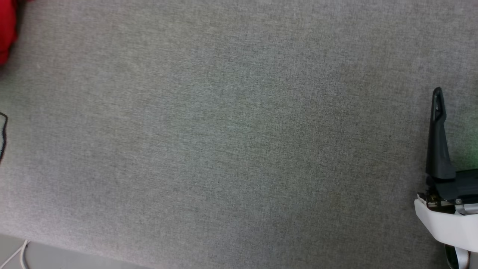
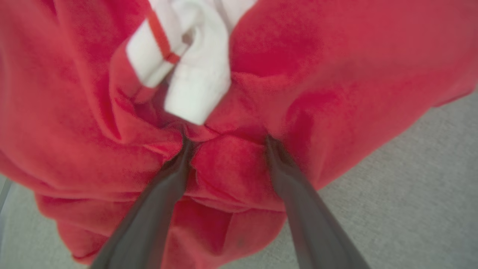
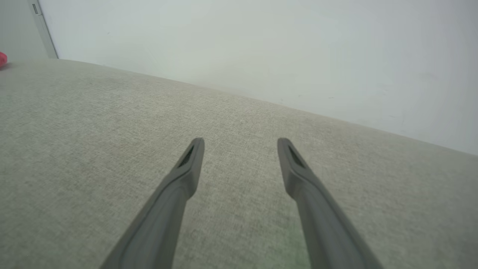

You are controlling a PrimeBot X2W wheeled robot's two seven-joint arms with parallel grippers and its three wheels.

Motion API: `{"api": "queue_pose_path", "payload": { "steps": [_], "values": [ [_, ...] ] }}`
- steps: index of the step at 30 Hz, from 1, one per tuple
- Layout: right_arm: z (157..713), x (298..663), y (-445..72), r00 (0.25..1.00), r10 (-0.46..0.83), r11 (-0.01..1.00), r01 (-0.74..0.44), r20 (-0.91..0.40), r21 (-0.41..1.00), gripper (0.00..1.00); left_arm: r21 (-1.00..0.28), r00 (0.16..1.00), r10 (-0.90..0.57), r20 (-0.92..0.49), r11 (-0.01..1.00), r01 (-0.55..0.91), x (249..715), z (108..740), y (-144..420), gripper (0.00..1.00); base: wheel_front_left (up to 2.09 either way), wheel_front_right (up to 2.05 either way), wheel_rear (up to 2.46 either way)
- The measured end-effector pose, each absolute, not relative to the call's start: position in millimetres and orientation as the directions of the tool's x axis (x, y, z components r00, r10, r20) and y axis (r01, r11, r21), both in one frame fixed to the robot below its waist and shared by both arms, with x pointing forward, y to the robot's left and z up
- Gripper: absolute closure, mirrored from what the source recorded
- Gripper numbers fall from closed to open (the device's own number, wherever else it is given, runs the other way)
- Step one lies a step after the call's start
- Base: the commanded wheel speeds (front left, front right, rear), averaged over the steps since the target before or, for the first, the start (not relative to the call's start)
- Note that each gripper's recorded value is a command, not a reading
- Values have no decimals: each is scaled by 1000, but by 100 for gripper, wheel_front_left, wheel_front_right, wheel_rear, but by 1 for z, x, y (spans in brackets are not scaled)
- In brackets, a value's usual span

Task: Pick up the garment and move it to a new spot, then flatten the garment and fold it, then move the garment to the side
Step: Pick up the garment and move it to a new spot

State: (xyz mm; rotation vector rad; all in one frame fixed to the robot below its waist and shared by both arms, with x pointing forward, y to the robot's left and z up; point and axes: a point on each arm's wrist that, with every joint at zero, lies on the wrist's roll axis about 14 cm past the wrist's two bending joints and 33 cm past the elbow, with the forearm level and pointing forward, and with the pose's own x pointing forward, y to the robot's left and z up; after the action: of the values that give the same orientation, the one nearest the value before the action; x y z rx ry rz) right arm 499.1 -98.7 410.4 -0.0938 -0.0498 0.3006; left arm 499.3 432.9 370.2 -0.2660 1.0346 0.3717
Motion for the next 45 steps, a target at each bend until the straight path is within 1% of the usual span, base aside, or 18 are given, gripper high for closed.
{"api": "queue_pose_path", "payload": {
  "steps": [6, 7, 8, 13, 17, 21, 22, 26, 31, 35, 40, 45],
  "values": [
    [403, 499, -103, 957, 289, 953, -286, 19, -105, 0, -29, 423, 155, -893, 917, -397, 499, 353, 428, 0, 0, 0, 0],
    [403, 499, -103, 957, 289, 952, -285, 18, -107, 0, -21, 422, 158, -893, 921, -389, 499, 353, 428, 12, 0, 0, 0],
    [403, 499, -103, 957, 289, 952, -285, 19, -107, 0, -16, 426, 163, -890, 923, -385, 500, 354, 428, 100, 0, 0, 0],
    [411, 499, -101, 956, 293, 952, -288, 32, -103, 0, -5, 467, 175, -867, 933, -359, 502, 365, 428, 100, 0, 0, 0],
    [422, 497, -96, 952, 303, 951, -297, 53, -88, 0, 21, 519, 198, -831, 945, -326, 505, 389, 432, 100, 0, 0, 0],
    [438, 496, -92, 947, 310, 950, -305, 85, -68, 0, 61, 609, 226, -761, 958, -279, 518, 434, 437, 100, 0, 0, 0],
    [447, 495, -91, 946, 309, 951, -304, 101, -62, 0, 76, 653, 226, -723, 965, -250, 524, 457, 436, 100, 0, 0, 0],
    [465, 490, -92, 944, 304, 953, -301, 129, -46, 0, 108, 737, 204, -644, 978, -177, 537, 505, 423, 100, 0, 0, 0],
    [486, 483, -96, 942, 294, 956, -292, 164, -38, 0, 137, 836, 129, -534, 988, -65, 554, 566, 391, 100, 0, 0, 0],
    [503, 476, -101, 941, 279, 960, -279, 191, -26, 0, 185, 887, 58, -458, 982, 31, 562, 610, 360, 100, 0, 0, 0],
    [517, 465, -113, 946, 251, 967, -253, 206, -20, 0, 237, 920, -50, -388, 959, 153, 568, 651, 311, 100, 0, 0, 0],
    [529, 452, -131, 954, 204, 979, -205, 220, -15, 0, 279, 922, -176, -345, 919, 280, 572, 676, 253, 100, 0, 0, 0]
  ]
}}
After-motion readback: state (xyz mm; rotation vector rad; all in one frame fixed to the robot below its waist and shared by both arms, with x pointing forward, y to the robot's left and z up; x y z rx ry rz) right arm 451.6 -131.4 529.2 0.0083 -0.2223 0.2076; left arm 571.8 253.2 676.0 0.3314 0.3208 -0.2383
